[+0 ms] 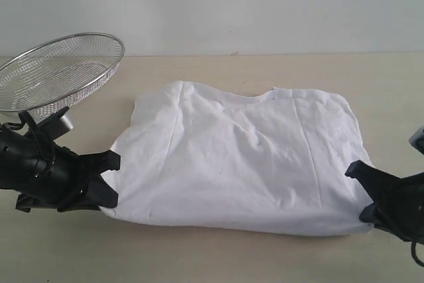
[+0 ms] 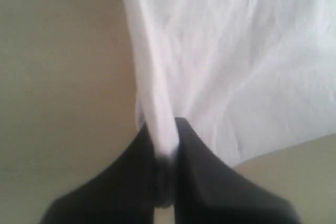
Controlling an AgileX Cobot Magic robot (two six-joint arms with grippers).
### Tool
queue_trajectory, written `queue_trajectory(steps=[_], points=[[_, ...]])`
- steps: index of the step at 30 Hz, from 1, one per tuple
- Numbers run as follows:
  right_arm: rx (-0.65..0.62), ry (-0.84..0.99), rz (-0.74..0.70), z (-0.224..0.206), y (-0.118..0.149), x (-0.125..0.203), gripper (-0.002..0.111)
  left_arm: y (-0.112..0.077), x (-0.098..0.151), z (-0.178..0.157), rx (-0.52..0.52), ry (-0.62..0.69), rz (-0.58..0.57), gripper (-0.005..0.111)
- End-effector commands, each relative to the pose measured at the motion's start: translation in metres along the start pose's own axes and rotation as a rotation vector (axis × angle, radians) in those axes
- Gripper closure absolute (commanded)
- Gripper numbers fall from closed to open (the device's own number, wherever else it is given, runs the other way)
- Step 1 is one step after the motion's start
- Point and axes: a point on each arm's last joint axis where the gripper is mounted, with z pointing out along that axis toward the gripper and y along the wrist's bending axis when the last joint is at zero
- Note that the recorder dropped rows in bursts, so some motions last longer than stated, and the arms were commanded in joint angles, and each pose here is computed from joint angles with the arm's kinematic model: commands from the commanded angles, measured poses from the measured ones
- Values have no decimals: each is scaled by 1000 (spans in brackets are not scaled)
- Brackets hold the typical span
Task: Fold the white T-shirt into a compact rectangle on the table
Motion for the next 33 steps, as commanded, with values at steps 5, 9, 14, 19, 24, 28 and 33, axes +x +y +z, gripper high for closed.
queue_trajectory(steps=[5,9,14,19,24,28,33], points=[[-39,2,-12,-15,-8,14,108,13,35,-2,-33,41,3,102],[-51,0,-12,-22,-13,22,108,16,52,-6,-25,42,8,102],[-71,11,-5,-30,-22,35,108,15,65,-11,10,41,13,102],[-91,20,18,-37,-30,47,108,13,77,-15,53,63,17,102],[-112,19,21,-43,-35,55,108,17,93,-22,41,58,17,102],[-128,21,21,-45,-36,57,108,17,99,-27,43,40,25,102],[-112,7,-12,-44,-37,56,108,15,99,-30,55,26,57,102]])
